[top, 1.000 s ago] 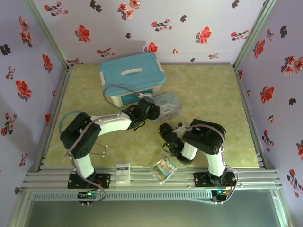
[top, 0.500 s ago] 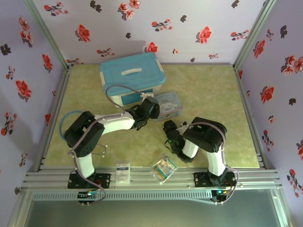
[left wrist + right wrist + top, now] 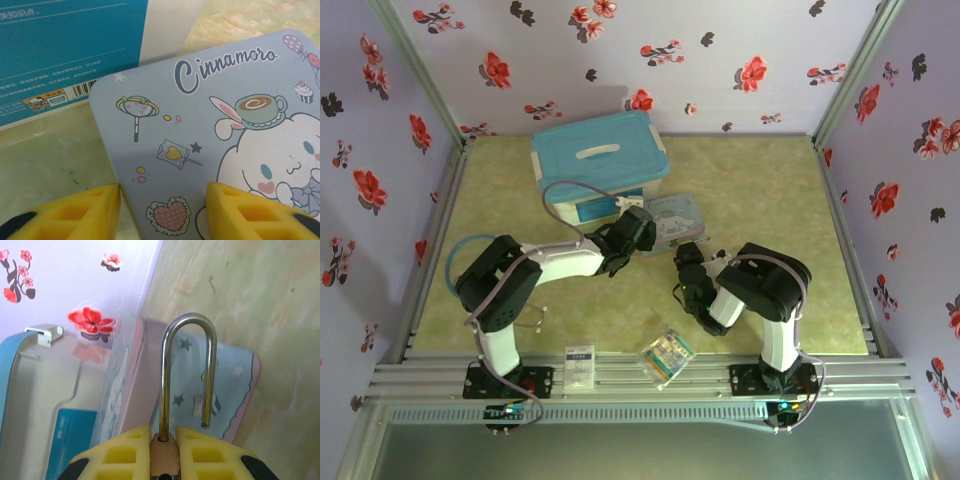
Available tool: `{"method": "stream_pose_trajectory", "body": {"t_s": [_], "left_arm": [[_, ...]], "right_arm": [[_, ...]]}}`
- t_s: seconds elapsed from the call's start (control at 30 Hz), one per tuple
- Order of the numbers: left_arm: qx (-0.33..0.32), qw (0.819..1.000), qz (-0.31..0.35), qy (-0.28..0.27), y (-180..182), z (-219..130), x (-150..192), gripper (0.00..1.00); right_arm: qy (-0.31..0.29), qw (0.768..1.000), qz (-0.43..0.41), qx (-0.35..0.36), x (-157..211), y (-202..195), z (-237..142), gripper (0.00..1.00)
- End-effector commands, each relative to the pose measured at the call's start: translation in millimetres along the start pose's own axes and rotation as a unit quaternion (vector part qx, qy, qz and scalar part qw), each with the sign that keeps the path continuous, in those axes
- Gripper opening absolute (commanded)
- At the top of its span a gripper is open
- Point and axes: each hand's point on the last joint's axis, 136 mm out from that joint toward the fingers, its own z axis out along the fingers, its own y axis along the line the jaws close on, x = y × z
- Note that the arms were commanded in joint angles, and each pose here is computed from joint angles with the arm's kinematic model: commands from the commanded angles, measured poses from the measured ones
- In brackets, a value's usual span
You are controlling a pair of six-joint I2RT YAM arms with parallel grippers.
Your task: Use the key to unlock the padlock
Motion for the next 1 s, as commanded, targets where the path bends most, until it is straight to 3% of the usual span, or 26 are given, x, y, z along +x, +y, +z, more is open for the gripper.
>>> {"method": "stream_pose_trajectory", "body": {"t_s": [0.0, 0.13, 0.23, 0.37, 0.53, 0.7, 0.87, 0.97], "left_arm": [[-0.131, 0.975, 0.091, 0.156, 84.6, 3.6, 98.9, 0.47], [-0.127, 0.977, 0.085, 0.151, 85.9, 2.0, 93.1, 0.47], [-0.105, 0.981, 0.071, 0.146, 81.4, -0.2, 85.5, 0.48], [-0.049, 0.99, 0.044, 0.127, 61.1, -7.1, 63.8, 0.5], [-0.035, 0.991, 0.05, 0.118, 54.5, -7.6, 39.8, 0.52], [-0.013, 0.994, 0.04, 0.097, 45.5, -17.5, 21.3, 0.54], [-0.001, 0.997, 0.036, 0.075, 41.7, -33.1, 4.4, 0.56], [0.004, 0.997, 0.034, 0.064, 41.0, -41.6, -4.4, 0.56]], "right_arm": [[-0.017, 1.0, -0.007, -0.025, -7.2, 24.4, 2.9, 0.0], [0.013, 0.999, -0.035, -0.008, -17.3, 24.9, 3.0, 0.0], [0.111, 0.992, -0.049, 0.042, -15.5, 12.7, 6.2, 0.0], [0.265, 0.953, -0.103, 0.103, -6.3, -0.7, -15.9, 0.0], [0.411, 0.9, -0.109, 0.096, 1.8, -8.8, -46.9, 0.0], [0.485, 0.865, -0.096, 0.091, 6.9, -13.5, -54.2, 0.0], [0.502, 0.854, -0.093, 0.098, 4.9, -24.6, -48.9, 0.0], [0.506, 0.841, -0.123, 0.147, -1.8, -44.9, -54.0, 0.0]]}}
